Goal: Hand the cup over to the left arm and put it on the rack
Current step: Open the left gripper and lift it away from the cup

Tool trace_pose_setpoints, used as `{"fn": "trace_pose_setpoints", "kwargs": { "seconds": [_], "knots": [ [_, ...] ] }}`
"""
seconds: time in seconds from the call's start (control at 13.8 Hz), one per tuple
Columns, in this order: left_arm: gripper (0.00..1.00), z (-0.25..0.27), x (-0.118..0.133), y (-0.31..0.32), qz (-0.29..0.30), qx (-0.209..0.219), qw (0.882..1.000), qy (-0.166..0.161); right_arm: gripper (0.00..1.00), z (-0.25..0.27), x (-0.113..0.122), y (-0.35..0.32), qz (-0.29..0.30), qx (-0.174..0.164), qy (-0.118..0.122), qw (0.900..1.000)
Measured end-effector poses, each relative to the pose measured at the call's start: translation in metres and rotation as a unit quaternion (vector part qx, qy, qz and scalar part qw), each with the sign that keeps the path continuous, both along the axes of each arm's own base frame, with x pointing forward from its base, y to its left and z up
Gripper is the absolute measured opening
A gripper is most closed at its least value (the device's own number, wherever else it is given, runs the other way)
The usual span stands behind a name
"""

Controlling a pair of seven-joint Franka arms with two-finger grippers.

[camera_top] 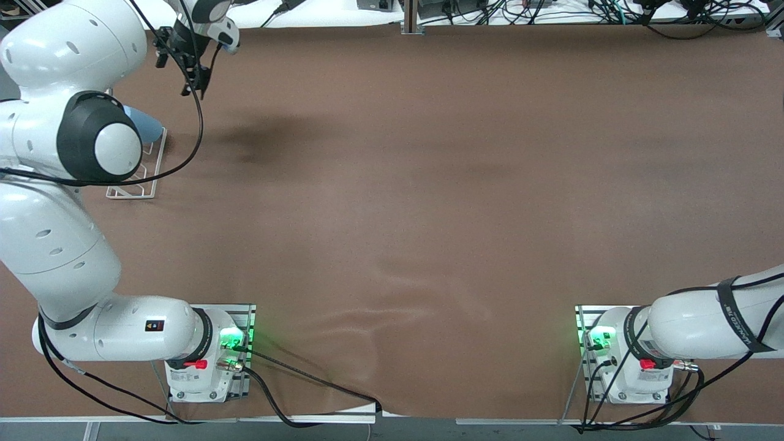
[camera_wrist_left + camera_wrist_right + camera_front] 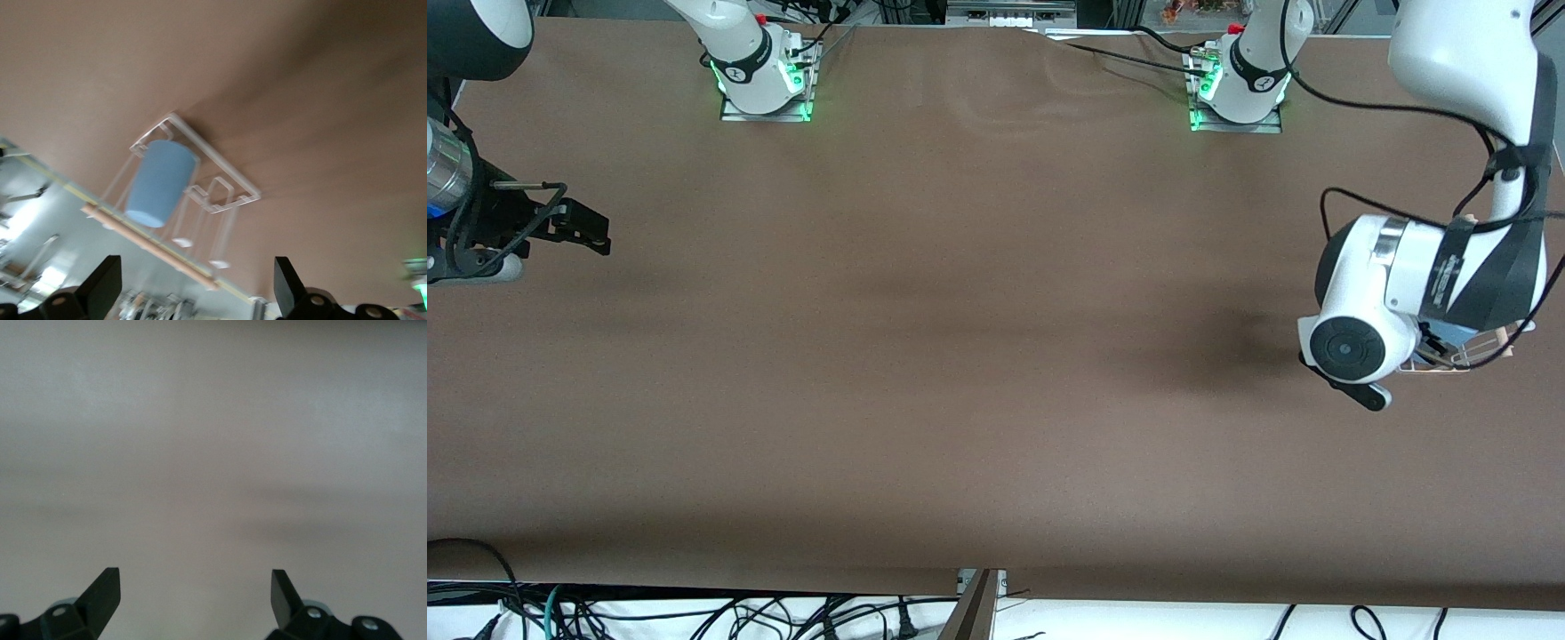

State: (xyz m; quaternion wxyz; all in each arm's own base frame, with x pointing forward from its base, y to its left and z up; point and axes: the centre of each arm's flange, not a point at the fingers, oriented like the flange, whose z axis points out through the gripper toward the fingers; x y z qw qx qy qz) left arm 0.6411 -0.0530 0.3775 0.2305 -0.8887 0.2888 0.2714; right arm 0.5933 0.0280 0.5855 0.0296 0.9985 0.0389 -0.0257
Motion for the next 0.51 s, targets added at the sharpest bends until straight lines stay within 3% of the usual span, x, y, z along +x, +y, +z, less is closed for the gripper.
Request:
{"fn": "trace_pose_setpoints", "kwargs": {
  "seconds": [0.22, 0.51],
  "knots": [
    [1.00, 0.065, -0.014, -0.020, 0.088, -0.097, 0.990, -0.059, 1.00, 0.000, 0.000, 0.000, 0.000, 0.000, 0.000, 1.000],
    [1.00, 0.169, -0.030, -0.019, 0.209, -0.189, 0.947, -0.153, 1.00, 0.000, 0.000, 0.000, 0.000, 0.000, 0.000, 1.000]
  ]
}}
